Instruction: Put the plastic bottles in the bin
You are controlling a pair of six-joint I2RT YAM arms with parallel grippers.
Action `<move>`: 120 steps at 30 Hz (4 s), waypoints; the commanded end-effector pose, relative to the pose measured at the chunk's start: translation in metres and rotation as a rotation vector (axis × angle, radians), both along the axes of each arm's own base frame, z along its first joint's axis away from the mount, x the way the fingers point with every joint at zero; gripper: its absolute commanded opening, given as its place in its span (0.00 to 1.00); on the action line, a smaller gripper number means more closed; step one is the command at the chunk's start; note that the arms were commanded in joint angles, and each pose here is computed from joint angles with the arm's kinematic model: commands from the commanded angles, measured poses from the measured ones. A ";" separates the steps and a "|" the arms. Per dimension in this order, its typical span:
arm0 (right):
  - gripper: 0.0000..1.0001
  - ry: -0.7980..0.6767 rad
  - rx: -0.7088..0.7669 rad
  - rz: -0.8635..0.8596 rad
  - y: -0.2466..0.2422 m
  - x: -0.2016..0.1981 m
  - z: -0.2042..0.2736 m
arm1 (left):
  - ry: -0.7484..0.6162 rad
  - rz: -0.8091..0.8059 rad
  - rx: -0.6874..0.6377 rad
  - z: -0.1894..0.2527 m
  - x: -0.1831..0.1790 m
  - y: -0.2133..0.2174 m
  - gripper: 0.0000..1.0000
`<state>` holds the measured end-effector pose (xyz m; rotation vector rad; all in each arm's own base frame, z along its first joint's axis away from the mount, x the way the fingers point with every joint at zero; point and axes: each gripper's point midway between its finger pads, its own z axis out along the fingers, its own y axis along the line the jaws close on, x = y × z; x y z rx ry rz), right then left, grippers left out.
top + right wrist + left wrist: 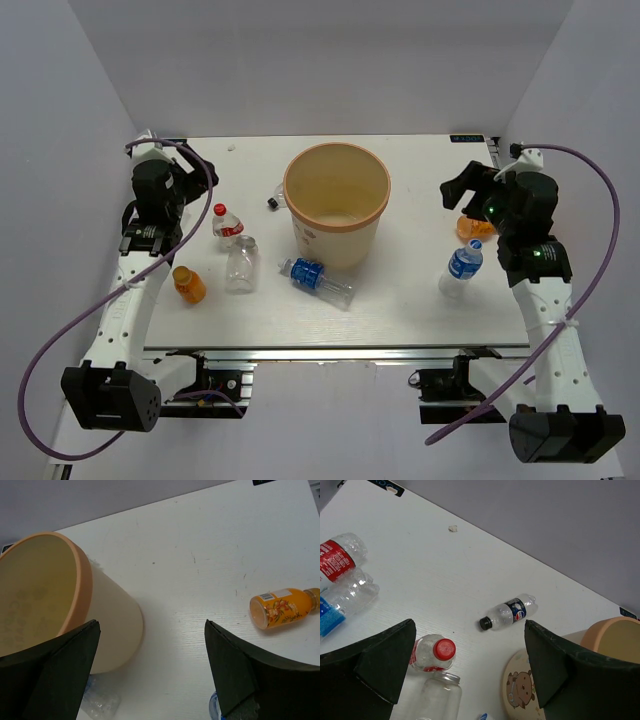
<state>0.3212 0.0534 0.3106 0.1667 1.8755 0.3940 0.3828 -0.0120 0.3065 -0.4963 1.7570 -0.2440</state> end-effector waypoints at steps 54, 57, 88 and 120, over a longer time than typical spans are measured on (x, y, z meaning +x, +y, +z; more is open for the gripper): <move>0.00 -0.492 -0.143 0.256 0.053 -0.001 0.199 | 0.143 0.031 0.005 -0.037 0.005 0.006 0.98; 0.00 -0.573 -0.120 0.469 0.098 -0.007 0.219 | 0.141 0.070 -0.016 -0.032 -0.003 0.010 0.98; 0.89 -0.232 -0.048 0.452 0.102 0.075 0.119 | 0.453 -0.147 0.163 -0.143 0.041 -0.020 0.98; 0.89 -0.112 -0.011 0.136 0.004 0.058 0.036 | 0.372 -0.018 0.221 -0.064 0.053 -0.026 0.00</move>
